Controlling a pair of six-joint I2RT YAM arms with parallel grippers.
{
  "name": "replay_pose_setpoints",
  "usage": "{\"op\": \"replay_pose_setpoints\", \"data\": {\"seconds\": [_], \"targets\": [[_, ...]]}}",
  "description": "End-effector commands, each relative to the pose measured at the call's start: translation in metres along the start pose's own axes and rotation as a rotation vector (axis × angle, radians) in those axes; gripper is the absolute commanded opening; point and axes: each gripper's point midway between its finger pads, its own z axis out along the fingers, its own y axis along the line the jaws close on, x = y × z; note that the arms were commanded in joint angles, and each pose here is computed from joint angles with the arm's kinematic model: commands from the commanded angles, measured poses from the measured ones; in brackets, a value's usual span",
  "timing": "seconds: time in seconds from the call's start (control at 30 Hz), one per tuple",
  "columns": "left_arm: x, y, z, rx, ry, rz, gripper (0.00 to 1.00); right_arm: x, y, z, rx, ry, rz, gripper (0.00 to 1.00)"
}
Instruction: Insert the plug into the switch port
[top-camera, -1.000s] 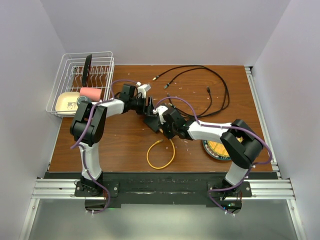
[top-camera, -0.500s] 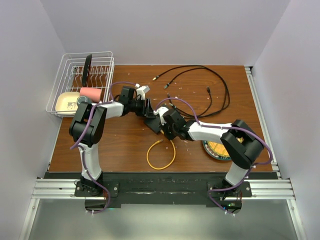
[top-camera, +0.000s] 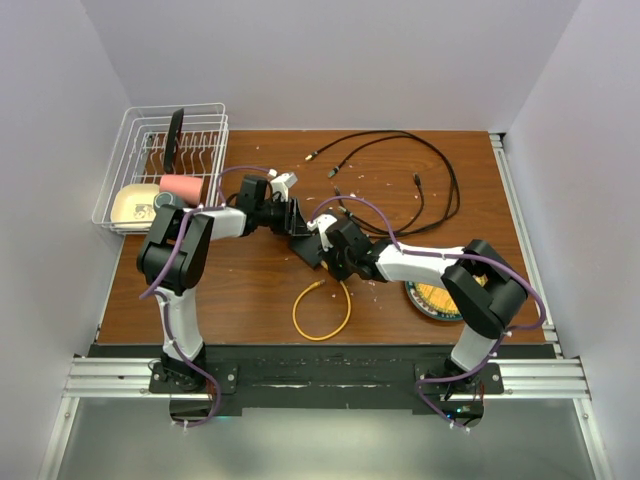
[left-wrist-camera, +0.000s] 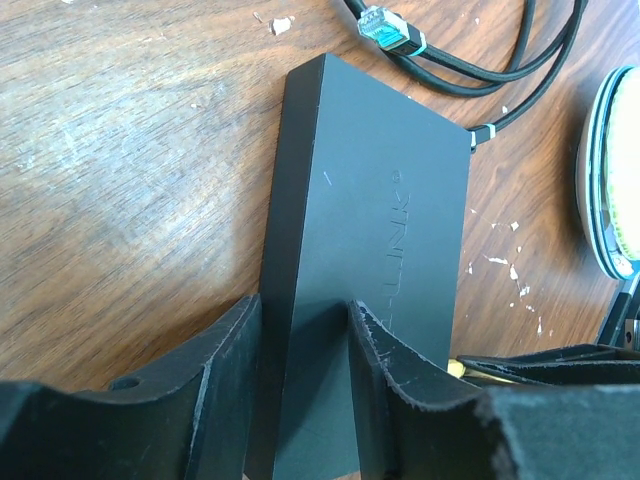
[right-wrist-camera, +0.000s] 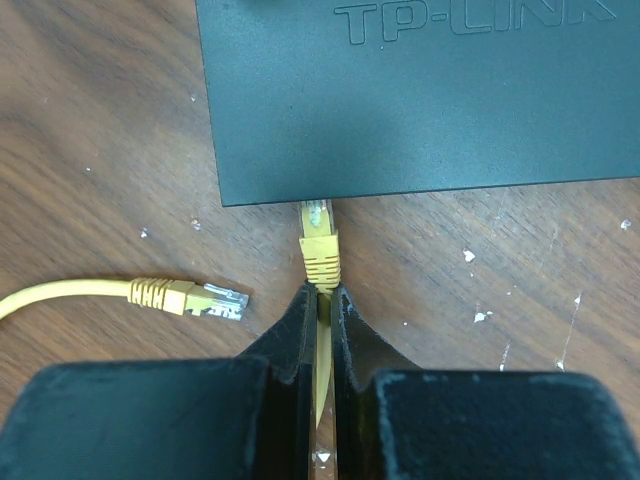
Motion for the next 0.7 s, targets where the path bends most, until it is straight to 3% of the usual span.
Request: {"op": "replay_pose_setpoints", "data": {"seconds": [0.0, 0.37, 0.67], "targets": [[0.063, -0.073, -0.010, 0.256, 0.242, -0.149, 0.42, -0.125, -0.003, -0.020, 0.026, -0.407, 0.039, 0.00], [0.068, -0.081, -0.018, 0.282, 0.252, -0.159, 0.42, -0.143, -0.010, -0.027, 0.065, -0.464, 0.067, 0.00], [0.079, -0.085, -0.026, 0.271, 0.276, -0.156, 0.50, -0.165, -0.009, -0.032, 0.065, -0.527, 0.076, 0.00]]}}
